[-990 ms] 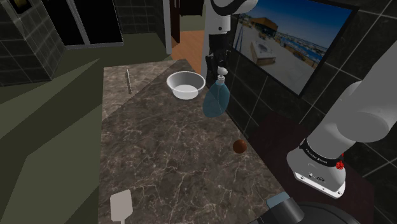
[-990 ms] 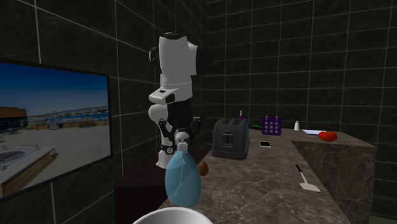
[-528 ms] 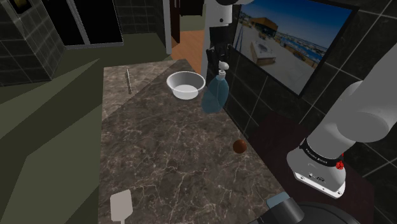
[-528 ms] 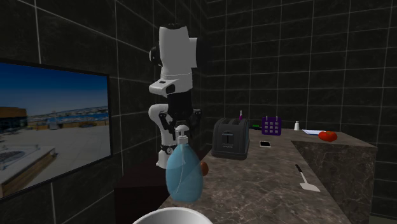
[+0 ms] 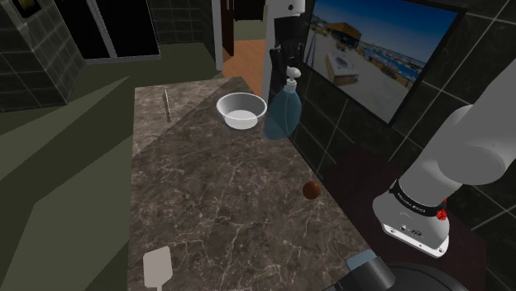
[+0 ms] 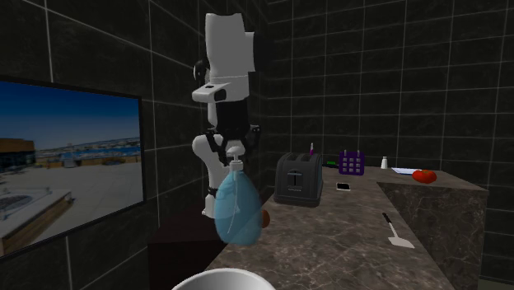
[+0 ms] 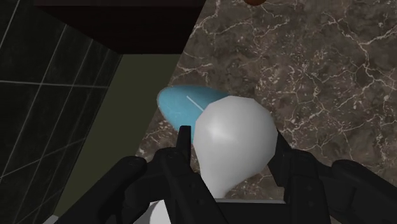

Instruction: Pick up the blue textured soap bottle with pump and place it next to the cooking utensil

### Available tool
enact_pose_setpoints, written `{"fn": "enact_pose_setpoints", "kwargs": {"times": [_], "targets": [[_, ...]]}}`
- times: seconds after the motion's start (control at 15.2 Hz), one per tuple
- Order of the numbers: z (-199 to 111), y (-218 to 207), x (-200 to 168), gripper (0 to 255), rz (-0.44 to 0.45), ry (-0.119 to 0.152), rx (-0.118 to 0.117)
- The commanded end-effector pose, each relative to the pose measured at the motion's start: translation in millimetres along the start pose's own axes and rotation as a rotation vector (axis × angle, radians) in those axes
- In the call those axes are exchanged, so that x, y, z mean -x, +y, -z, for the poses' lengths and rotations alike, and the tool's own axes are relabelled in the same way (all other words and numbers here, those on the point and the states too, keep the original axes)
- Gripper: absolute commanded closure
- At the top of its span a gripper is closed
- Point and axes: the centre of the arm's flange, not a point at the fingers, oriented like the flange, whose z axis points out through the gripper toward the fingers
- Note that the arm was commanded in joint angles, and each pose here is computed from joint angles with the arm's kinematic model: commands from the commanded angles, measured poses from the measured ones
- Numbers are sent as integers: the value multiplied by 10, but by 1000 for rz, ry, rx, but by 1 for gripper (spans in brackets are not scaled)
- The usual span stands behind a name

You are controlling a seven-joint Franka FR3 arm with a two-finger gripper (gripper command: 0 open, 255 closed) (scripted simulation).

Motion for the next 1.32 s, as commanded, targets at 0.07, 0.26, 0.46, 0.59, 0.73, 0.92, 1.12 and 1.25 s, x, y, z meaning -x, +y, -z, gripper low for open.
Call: {"fn": "enact_pose_setpoints", "kwargs": {"times": [0.07,0.26,0.46,0.59,0.73,0.92,1.12,1.25], "targets": [[167,-8,40,255,0,0,0],[320,-18,83,255,0,0,0],[472,-28,126,255,0,0,0],[573,-34,155,255,0,0,0],[675,-41,183,255,0,0,0],[827,-51,226,255,0,0,0],[979,-60,269,255,0,0,0],[1080,-67,298,255,0,0,0]]}}
